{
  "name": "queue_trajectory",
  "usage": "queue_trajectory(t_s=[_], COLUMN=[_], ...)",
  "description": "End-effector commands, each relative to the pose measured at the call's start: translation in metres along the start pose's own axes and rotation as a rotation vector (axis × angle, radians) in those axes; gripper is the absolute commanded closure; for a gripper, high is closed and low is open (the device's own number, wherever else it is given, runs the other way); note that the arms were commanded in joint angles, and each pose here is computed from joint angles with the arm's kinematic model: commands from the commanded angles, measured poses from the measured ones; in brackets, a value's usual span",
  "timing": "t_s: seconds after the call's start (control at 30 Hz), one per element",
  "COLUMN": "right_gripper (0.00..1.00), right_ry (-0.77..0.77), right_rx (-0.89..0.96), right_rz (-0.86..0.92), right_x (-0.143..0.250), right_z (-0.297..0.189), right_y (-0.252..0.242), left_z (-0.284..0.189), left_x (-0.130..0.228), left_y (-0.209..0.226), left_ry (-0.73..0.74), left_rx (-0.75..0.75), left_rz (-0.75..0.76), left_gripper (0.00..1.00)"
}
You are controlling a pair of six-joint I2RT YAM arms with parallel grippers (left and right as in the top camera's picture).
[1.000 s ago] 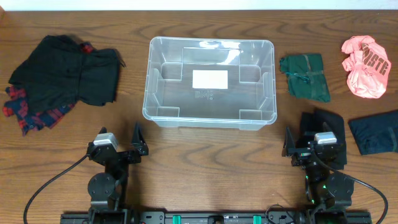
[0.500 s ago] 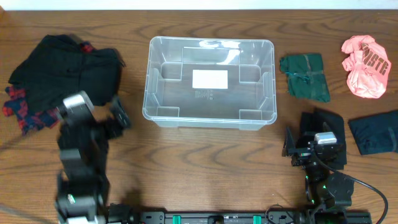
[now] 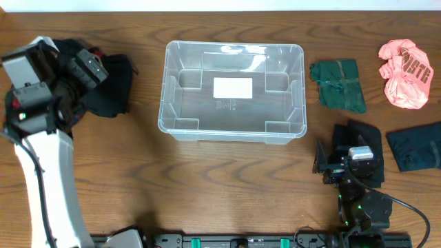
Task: Pack container
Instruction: 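Reach the left gripper to the black garment and grasp it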
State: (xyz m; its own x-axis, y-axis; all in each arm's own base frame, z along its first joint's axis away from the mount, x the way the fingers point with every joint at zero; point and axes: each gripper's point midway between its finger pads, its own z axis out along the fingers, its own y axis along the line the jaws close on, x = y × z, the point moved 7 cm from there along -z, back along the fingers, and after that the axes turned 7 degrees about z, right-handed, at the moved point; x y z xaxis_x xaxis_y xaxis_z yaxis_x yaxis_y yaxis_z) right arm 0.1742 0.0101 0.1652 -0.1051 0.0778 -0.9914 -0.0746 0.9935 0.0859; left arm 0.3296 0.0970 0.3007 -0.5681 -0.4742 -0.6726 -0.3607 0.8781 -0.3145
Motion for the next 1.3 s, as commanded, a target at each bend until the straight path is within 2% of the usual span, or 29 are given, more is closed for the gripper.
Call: queue_trajectory(t_s=[0.0,0.13,0.23,0.57,1.1,1.13,1.17,1.2,1.27], right_gripper=[0.01,0.01,0.01,0.01,0.01,0.01,0.01,0.01,0.01], right_ry=[-0.001,-0.001,-0.001,-0.001,-0.001,-0.001,-0.001,-0.001,-0.001], right_rx=[-0.002,-0.002,-0.002,-0.002,-0.002,-0.002,-0.002,-0.002,-0.002], right_rz=[-0.015,-0.015,-0.015,-0.015,-0.015,-0.015,-0.015,-0.015,-0.015], right_x=[0.001,0.001,0.001,0.001,0.001,0.001,0.001,0.001,0.001], right_z=[0.0,0.0,0.0,0.0,0.0,0.0,0.0,0.0,0.0], right_y=[0.0,0.0,0.0,0.0,0.0,0.0,0.0,0.0,0.0], left_z=[0.021,0.047,0.065,0.113,0.169,0.173,0.175,0.178,0.183], left_x=[0.001,0.014,0.021,0.042,0.071,0.071,0.071,0.072,0.072], left_y=[0.019,0.057,0.078,0.106,0.124,0.125,0.125,0.126,0.126], left_ry=[0.061,0.14,0.177,0.252,0.196,0.191,0.189,0.185,0.18], left_rx=[-0.028,-0.147,-0.192,-0.258,-0.234,-0.231,-0.23,-0.227,-0.222], left_rz=[-0.115,-0.423,-0.517,-0.583,-0.631,-0.63,-0.629,-0.626,-0.621], left_gripper=[0.02,0.02,0.02,0.02,0.02,0.04,0.12,0.25,0.43])
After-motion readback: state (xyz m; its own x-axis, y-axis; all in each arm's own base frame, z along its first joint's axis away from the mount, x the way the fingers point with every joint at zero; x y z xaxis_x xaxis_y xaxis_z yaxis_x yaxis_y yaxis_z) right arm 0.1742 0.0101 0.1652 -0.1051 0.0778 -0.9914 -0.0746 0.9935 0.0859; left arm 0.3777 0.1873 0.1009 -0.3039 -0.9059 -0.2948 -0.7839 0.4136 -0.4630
